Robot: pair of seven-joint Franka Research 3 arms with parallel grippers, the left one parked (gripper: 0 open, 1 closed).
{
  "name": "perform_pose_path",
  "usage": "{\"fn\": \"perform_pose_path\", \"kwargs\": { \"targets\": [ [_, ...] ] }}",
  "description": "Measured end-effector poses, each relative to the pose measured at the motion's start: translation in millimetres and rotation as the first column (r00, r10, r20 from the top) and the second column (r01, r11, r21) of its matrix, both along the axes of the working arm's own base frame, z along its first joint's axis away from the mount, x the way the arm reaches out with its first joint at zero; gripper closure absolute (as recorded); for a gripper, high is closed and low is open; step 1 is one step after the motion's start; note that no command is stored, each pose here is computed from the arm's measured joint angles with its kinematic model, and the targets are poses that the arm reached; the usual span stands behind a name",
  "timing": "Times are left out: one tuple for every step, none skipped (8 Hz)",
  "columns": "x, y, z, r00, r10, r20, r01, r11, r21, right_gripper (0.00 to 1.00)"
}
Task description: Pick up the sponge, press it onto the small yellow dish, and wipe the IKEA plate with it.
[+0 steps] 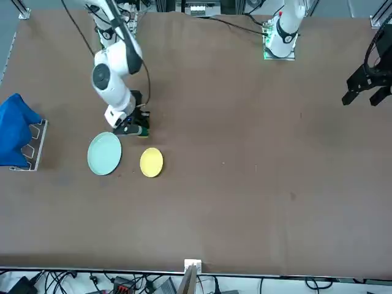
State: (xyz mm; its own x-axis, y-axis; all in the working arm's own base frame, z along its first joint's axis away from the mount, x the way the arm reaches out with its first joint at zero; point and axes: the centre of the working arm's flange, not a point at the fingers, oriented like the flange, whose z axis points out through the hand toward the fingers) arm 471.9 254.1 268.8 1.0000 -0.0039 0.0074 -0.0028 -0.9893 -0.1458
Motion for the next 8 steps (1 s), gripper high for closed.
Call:
{"fn": "perform_pose_path", "kwargs": {
  "targets": [
    [-9, 18, -6, 1.0, -0.003, 0.015, 0.003, 1.0, 0.008, 0.78],
    [-20, 33, -16, 1.0, 0.001, 0.029, -0.002, 1.0, 0.014, 0.78],
    [-34, 42, -28, 0.999, 0.014, 0.037, -0.014, 1.0, 0.014, 0.78],
    [-48, 47, -40, 0.999, 0.031, 0.035, -0.032, 0.999, 0.009, 0.78],
    [-61, 50, -49, 0.999, 0.049, 0.023, -0.049, 0.999, -0.001, 0.78],
    [-73, 53, -55, 0.998, 0.068, 0.012, -0.068, 0.998, -0.01, 0.78],
    [-82, 56, -59, 0.996, 0.084, 0.003, -0.084, 0.996, -0.016, 0.78],
    [-88, 59, -62, 0.995, 0.096, -0.001, -0.096, 0.995, -0.02, 0.78]
  ]
}}
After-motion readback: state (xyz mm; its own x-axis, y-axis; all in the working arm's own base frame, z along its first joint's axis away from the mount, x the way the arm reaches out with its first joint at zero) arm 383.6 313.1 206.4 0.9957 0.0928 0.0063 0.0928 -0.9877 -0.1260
